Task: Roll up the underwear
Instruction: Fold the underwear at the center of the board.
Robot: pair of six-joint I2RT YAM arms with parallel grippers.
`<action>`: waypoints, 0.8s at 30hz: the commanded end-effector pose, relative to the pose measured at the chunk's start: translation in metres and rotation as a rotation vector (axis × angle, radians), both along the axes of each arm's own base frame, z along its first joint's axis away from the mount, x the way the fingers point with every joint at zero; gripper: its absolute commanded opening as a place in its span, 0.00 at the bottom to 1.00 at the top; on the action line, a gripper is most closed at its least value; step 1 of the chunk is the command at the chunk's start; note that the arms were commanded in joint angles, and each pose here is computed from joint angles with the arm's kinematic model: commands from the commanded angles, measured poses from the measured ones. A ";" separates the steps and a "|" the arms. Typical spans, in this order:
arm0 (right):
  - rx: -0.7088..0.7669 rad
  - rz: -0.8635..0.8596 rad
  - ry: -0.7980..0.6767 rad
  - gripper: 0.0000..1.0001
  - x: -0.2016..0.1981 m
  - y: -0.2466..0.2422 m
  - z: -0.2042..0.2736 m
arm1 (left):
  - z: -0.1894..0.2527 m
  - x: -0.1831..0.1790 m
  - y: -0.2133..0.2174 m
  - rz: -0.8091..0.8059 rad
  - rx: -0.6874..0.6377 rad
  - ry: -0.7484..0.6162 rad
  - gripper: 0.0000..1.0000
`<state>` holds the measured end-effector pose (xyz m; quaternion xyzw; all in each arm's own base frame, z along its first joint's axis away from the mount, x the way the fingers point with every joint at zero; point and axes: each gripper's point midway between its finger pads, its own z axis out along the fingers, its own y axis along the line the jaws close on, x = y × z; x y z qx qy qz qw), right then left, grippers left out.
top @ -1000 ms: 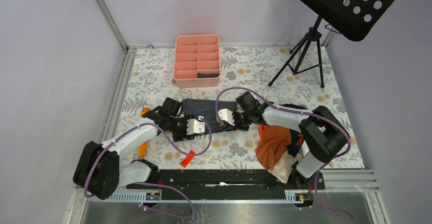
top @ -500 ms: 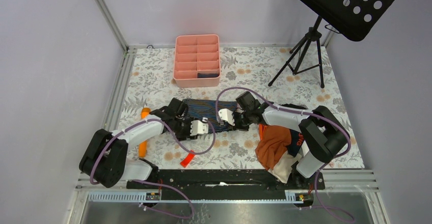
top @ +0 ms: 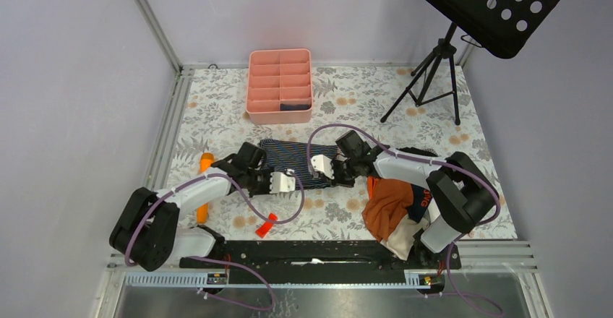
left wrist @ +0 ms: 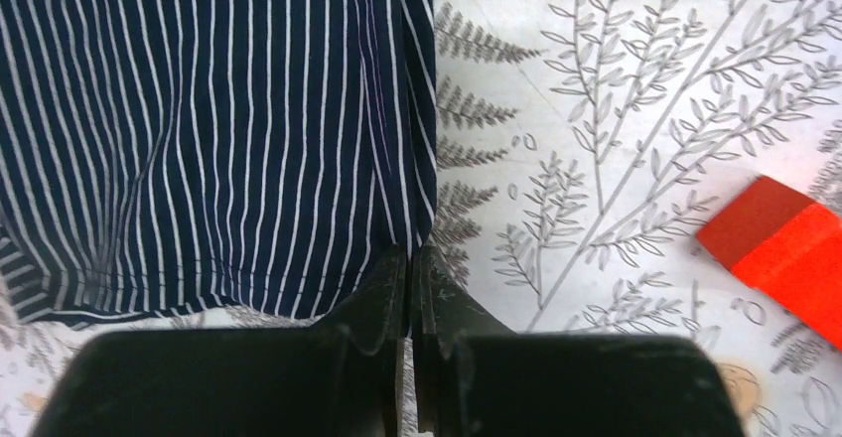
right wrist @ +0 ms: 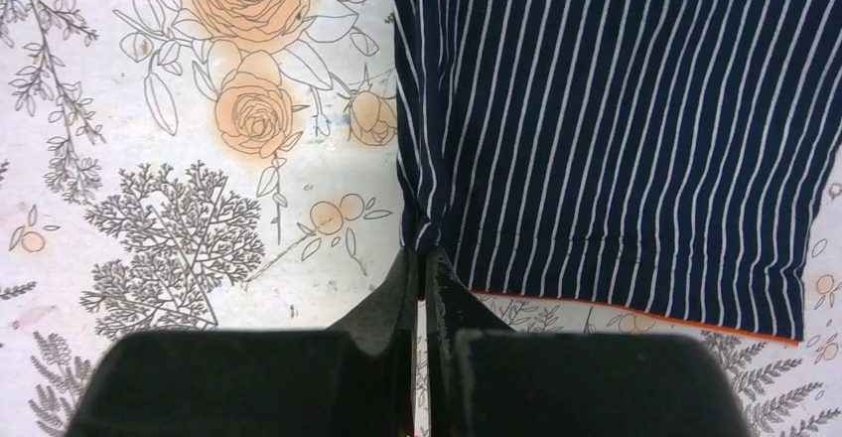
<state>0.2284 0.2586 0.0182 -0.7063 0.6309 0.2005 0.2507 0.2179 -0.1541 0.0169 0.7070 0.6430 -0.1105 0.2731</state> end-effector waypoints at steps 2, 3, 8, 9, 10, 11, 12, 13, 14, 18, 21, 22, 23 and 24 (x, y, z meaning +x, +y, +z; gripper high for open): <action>0.009 -0.048 0.059 0.00 -0.014 -0.009 0.019 | 0.021 -0.016 0.005 0.053 0.009 0.096 0.00; 0.019 -0.052 0.072 0.00 -0.017 -0.007 0.025 | 0.028 -0.015 0.002 0.066 -0.005 0.103 0.00; 0.076 -0.094 0.147 0.00 -0.028 0.000 0.050 | 0.058 -0.011 -0.010 0.123 -0.075 0.133 0.00; 0.082 -0.099 0.156 0.00 -0.030 0.000 0.053 | 0.064 -0.009 -0.012 0.129 -0.090 0.128 0.00; 0.084 -0.105 0.164 0.00 -0.032 -0.001 0.054 | 0.067 -0.008 -0.014 0.133 -0.099 0.124 0.00; 0.086 -0.109 0.169 0.00 -0.034 -0.001 0.056 | 0.069 -0.006 -0.015 0.136 -0.103 0.121 0.00; 0.084 -0.113 0.174 0.00 -0.035 -0.002 0.057 | 0.069 -0.005 -0.015 0.138 -0.102 0.123 0.00; 0.080 -0.118 0.180 0.00 -0.036 -0.004 0.057 | 0.069 -0.004 -0.016 0.138 -0.100 0.122 0.00; 0.077 -0.121 0.184 0.00 -0.037 -0.004 0.057 | 0.067 -0.003 -0.015 0.139 -0.092 0.126 0.00; 0.080 -0.153 0.233 0.00 -0.037 -0.008 0.060 | 0.061 0.012 -0.016 0.157 -0.069 0.102 0.00; 0.099 -0.194 0.270 0.00 -0.027 -0.009 0.065 | 0.062 0.030 -0.018 0.153 -0.064 0.038 0.00; 0.099 -0.208 0.282 0.00 -0.023 -0.010 0.066 | 0.063 0.037 -0.020 0.151 -0.063 0.016 0.00; 0.103 -0.220 0.290 0.00 -0.017 -0.010 0.067 | 0.065 0.045 -0.022 0.143 -0.062 -0.001 0.00; 0.110 -0.233 0.296 0.00 -0.009 -0.009 0.070 | 0.065 0.051 -0.024 0.138 -0.056 -0.009 0.00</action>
